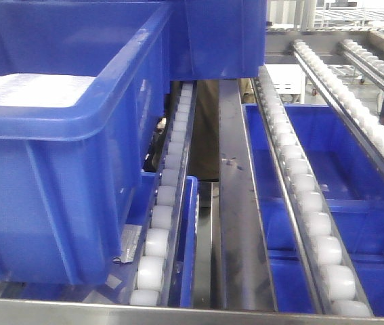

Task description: Move white bin to right shelf second layer

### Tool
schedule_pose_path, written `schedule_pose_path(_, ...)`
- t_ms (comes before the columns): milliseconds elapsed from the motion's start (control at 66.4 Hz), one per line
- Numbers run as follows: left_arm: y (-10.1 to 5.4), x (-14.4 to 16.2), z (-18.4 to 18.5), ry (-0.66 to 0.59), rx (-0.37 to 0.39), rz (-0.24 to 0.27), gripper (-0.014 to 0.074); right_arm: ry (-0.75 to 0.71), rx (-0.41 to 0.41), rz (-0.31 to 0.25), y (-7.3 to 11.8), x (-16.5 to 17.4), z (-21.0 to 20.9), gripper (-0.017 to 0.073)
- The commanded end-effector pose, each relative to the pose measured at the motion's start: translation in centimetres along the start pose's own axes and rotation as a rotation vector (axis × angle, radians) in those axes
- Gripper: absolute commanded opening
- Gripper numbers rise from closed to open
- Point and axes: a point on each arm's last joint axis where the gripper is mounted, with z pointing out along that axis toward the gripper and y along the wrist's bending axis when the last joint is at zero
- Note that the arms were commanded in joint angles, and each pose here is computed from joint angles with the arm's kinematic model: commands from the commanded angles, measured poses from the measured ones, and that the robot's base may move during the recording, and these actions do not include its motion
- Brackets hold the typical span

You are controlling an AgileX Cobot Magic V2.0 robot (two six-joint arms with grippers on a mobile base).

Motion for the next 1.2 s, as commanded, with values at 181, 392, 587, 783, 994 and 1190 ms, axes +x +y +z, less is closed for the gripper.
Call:
schedule_pose_path(181, 0.00, 0.44, 0.02, -0.058, 0.003, -0.011, 0.0085, -0.122, -0.016, -0.001, 0.23, -1.70, -0.57, 0.0108)
schedule_pose_path(392, 0.00, 0.44, 0.02, -0.058, 0.003, -0.011, 0.0085, -0.122, -0.016, -0.001, 0.23, -1.70, -0.57, 0.0108)
schedule_pose_path(587, 0.00, 0.44, 0.02, -0.058, 0.003, -0.011, 0.0085, -0.122, -0.016, -0.001, 0.23, -1.70, -0.57, 0.0108)
schedule_pose_path(783, 0.00, 0.44, 0.02, -0.058, 0.003, -0.011, 0.0085, -0.122, -0.016, -0.001, 0.23, -1.70, -0.57, 0.0108)
schedule_pose_path(994, 0.00, 0.44, 0.02, -0.058, 0.003, -0.011, 0.0085, -0.122, -0.016, -0.001, 0.23, -1.70, -0.57, 0.0108)
schedule_pose_path(1190, 0.00, 0.44, 0.02, -0.058, 0.003, -0.011, 0.0085, -0.122, -0.017, 0.000, 0.24, -1.70, -0.57, 0.0108)
